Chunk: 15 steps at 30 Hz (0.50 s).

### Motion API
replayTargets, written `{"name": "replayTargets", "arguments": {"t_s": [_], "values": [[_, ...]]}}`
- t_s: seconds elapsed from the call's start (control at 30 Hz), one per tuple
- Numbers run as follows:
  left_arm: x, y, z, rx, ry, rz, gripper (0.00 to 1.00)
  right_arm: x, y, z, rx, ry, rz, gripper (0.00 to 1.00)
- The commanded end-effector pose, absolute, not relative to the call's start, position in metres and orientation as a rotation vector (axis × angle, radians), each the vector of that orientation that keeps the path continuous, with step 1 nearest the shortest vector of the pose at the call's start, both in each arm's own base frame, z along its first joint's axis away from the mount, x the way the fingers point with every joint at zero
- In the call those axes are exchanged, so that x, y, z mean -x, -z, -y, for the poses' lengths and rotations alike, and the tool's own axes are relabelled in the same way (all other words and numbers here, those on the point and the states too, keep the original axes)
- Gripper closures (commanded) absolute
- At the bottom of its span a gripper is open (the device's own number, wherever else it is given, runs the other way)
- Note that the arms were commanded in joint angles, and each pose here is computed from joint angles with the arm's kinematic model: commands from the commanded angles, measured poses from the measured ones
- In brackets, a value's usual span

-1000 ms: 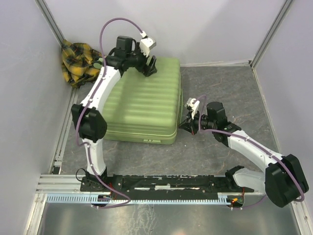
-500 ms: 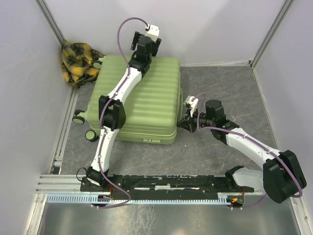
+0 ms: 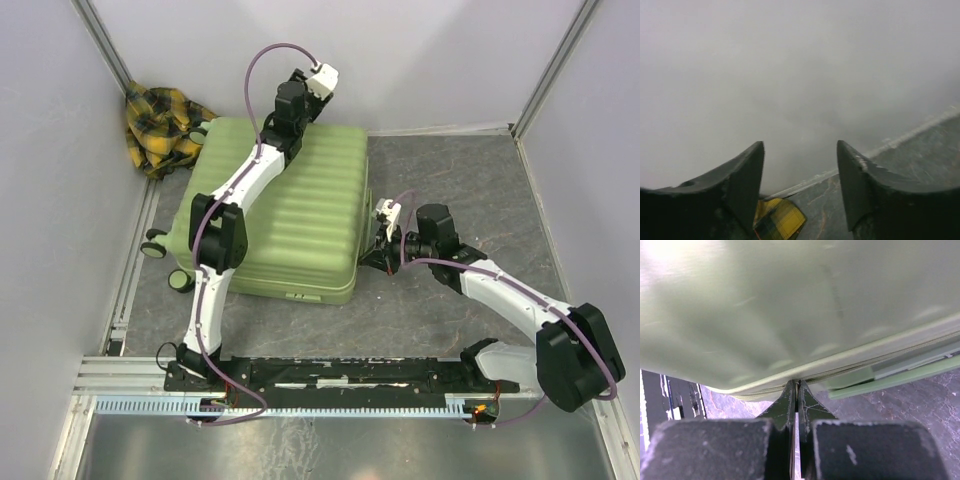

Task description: Pack the luggage

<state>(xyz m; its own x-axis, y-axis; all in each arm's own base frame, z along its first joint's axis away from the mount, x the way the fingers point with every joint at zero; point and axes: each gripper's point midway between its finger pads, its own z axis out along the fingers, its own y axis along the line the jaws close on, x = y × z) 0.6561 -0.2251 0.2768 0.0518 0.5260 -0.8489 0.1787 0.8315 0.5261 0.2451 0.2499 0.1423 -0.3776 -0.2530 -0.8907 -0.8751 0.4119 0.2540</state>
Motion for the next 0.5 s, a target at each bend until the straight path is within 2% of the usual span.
{"name": "replayTargets", "arguments": {"t_s": [0.0,0.27,0.47], "values": [[-0.584,-0.182,0.284,-1.099,-0.027,-1.723,0.40,-0.278,-0.147,-0.230,0.899,-0.833,-1.863,0.98],[-0.533,-0.161,0.308,-1.357,0.243,-1.726,0.61,-0.294,-0.147,-0.197,0.899,-0.765,-1.872,0.98],[-0.487,-0.149,0.324,-1.522,0.460,-1.693,0.70,-0.322,-0.149,-0.183,0.840,-0.728,-1.875,0.98]]}}
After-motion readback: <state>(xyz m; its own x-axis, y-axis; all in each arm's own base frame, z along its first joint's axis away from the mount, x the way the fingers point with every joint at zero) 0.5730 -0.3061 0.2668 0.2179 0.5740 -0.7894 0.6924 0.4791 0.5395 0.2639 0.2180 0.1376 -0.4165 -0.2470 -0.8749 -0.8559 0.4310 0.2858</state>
